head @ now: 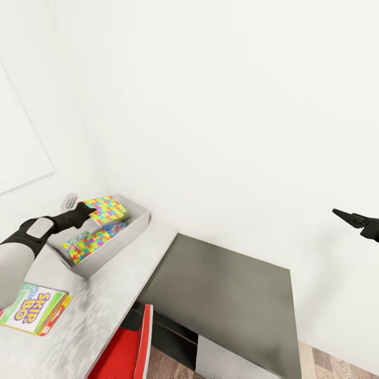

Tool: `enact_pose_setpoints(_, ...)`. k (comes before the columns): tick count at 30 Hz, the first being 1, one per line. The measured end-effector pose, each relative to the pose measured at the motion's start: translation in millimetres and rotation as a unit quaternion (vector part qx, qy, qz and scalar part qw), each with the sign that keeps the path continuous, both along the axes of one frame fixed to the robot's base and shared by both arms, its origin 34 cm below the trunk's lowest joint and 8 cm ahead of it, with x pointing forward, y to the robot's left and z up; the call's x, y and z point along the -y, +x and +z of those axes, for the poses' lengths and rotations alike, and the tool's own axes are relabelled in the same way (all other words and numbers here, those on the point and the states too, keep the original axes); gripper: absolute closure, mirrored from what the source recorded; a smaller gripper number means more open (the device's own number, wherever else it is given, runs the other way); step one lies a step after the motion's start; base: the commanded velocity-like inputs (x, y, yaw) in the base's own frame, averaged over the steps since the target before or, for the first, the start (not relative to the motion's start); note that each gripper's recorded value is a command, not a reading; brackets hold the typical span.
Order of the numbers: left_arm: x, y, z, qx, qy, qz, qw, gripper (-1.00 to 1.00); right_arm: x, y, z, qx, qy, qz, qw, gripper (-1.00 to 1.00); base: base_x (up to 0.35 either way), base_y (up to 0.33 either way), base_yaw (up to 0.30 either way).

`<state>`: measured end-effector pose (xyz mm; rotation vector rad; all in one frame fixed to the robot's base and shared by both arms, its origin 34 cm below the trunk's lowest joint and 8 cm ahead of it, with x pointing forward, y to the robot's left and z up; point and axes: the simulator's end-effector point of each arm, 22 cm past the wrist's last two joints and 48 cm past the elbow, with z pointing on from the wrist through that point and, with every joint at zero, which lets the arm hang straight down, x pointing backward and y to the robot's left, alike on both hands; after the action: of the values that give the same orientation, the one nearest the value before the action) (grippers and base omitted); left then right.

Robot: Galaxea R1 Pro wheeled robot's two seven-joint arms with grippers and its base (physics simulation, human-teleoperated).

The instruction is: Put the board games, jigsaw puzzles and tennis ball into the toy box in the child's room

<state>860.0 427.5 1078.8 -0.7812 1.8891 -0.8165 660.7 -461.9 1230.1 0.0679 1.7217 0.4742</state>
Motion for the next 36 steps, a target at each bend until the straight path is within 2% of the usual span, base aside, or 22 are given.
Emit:
enact_pose_setpoints(6, -9.0, 2.2, -6.8, -0.014, -0.014, 0.024, 0.9995, 1.00, 0.0, 2.1, -5.1, -0.005, 0.000, 0.000, 1.0000, -1.00, 0.000, 0.000, 0.000)
enact_pose_setpoints(12, -7.0, 5.4, -12.7, -0.020, -0.018, 0.029, 0.9992, 1.00, 0.0, 4.1, -10.2, -0.009, 0.000, 0.000, 1.0000, -1.00, 0.000, 0.000, 0.000)
enact_pose_setpoints(22, -3.4, 16.9, -5.8, -0.016, -0.014, 0.026, 0.9994, 1.00, 0.0, 7.4, -18.8, -0.017, 0.000, 0.000, 0.9999, -1.00, 0.000, 0.000, 0.000)
enact_pose_setpoints(30, 18.1, 26.1, -8.4, -0.015, -0.019, 0.010, 0.9997, 1.00, 0.0, 10.0, -25.8, -0.023, 0.000, 0.000, 0.9997, -1.00, 0.000, 0.000, 0.000)
enact_pose_setpoints(36, 12.9, 25.6, -15.1, -0.020, -0.016, 0.012, 0.9996, 1.00, 0.9, 11.6, -30.4, -0.027, 0.000, -0.001, 0.9996, -1.00, 0.000, 0.000, 0.000)
